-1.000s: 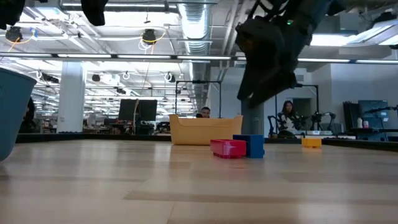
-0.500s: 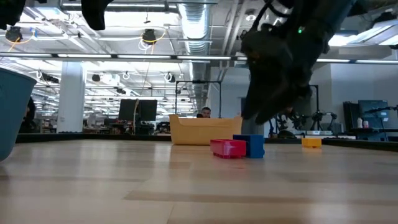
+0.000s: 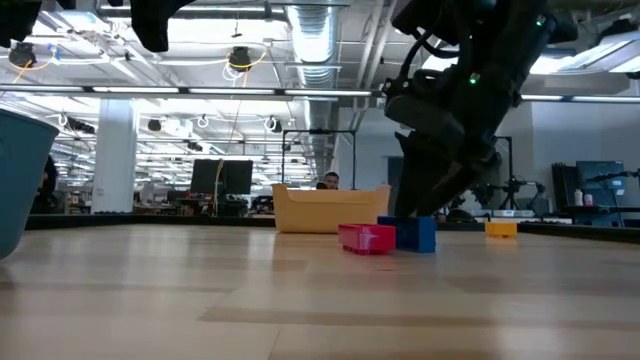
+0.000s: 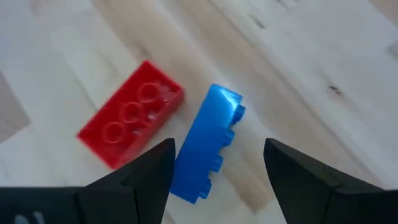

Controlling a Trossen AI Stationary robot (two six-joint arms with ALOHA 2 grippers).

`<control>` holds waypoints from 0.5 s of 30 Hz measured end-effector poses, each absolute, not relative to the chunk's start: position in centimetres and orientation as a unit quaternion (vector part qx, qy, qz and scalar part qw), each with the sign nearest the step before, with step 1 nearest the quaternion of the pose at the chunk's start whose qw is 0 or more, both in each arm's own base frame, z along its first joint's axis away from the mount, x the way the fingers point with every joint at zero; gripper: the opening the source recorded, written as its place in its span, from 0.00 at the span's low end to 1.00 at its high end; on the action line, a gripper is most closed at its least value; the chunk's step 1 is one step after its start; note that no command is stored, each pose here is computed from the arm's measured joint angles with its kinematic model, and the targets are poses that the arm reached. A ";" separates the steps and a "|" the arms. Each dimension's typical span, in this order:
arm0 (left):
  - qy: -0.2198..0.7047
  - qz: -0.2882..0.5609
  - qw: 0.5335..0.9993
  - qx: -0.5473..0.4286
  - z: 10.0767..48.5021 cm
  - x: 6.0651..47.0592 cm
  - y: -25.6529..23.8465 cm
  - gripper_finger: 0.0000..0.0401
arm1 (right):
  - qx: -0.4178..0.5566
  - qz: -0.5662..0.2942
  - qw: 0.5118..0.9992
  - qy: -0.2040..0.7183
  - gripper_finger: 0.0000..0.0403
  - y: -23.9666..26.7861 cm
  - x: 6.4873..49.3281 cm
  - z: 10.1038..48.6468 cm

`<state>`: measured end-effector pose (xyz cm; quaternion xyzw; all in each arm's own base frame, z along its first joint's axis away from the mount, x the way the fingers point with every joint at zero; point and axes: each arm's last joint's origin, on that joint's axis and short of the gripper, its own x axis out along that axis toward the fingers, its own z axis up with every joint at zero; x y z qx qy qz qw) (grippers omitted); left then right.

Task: Sort & place blocks by color
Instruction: Put the red game piece into the green bin

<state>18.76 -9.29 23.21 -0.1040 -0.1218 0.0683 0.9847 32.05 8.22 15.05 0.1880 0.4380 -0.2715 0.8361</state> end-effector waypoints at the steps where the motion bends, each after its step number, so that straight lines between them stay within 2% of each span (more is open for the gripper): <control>1: -0.120 0.068 0.985 -0.103 23.2 18.8 -9.3 0.62 | 0.187 -0.275 0.834 0.440 0.67 8.0 32.0 15.1; 5: -0.119 0.070 0.985 -0.101 23.1 18.8 -9.3 0.62 | 0.185 -0.286 0.827 0.448 0.67 7.4 31.8 15.2; 15: -0.118 0.076 0.985 -0.105 23.1 18.9 -9.0 0.62 | 0.181 -0.240 0.875 0.380 0.67 9.2 34.3 18.4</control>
